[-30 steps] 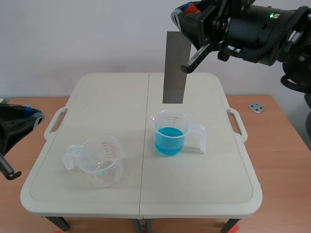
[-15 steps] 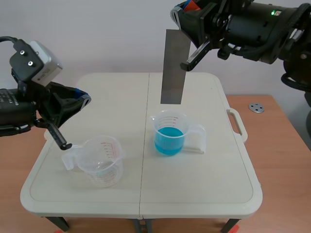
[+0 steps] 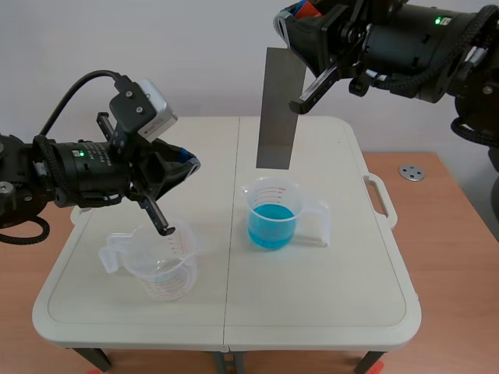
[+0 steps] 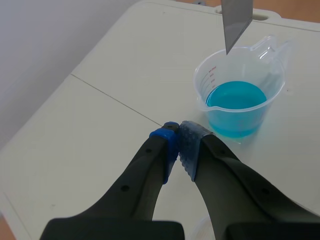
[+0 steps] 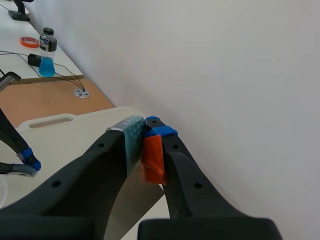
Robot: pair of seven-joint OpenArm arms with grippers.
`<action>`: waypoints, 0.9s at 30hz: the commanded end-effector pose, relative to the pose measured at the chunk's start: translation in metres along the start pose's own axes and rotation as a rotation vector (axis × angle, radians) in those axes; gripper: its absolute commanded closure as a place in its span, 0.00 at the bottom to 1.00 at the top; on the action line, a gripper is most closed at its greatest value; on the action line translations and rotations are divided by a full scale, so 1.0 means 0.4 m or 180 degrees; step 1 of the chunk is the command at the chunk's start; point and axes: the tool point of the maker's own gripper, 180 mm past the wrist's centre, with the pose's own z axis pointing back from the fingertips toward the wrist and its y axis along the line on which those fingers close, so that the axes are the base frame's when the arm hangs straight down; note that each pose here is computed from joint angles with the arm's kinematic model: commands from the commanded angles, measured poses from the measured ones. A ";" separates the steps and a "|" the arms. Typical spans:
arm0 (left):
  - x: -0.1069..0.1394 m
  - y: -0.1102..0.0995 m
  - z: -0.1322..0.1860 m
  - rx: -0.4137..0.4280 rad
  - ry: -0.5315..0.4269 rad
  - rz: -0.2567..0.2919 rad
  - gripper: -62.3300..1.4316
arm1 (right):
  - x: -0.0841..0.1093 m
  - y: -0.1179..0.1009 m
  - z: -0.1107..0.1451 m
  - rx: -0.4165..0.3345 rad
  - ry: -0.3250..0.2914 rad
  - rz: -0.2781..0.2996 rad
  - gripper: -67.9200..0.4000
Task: Hold the metal plate by the orange handle, dip it into the blue solution, take it out and point at it, then put the plate back in the beaker on the left.
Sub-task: 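Raise the plate and point at it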
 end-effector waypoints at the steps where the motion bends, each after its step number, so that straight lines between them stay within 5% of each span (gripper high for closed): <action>1: 0.037 0.014 -0.008 0.0044 -0.0134 -0.0041 0.95 | 0.033 -0.013 0.000 -0.0004 -0.0122 0.0056 0.98; 27: 0.069 -0.026 -0.064 -0.0040 -0.0119 -0.0304 0.95 | 0.034 -0.013 0.000 -0.0004 -0.0131 0.0047 0.98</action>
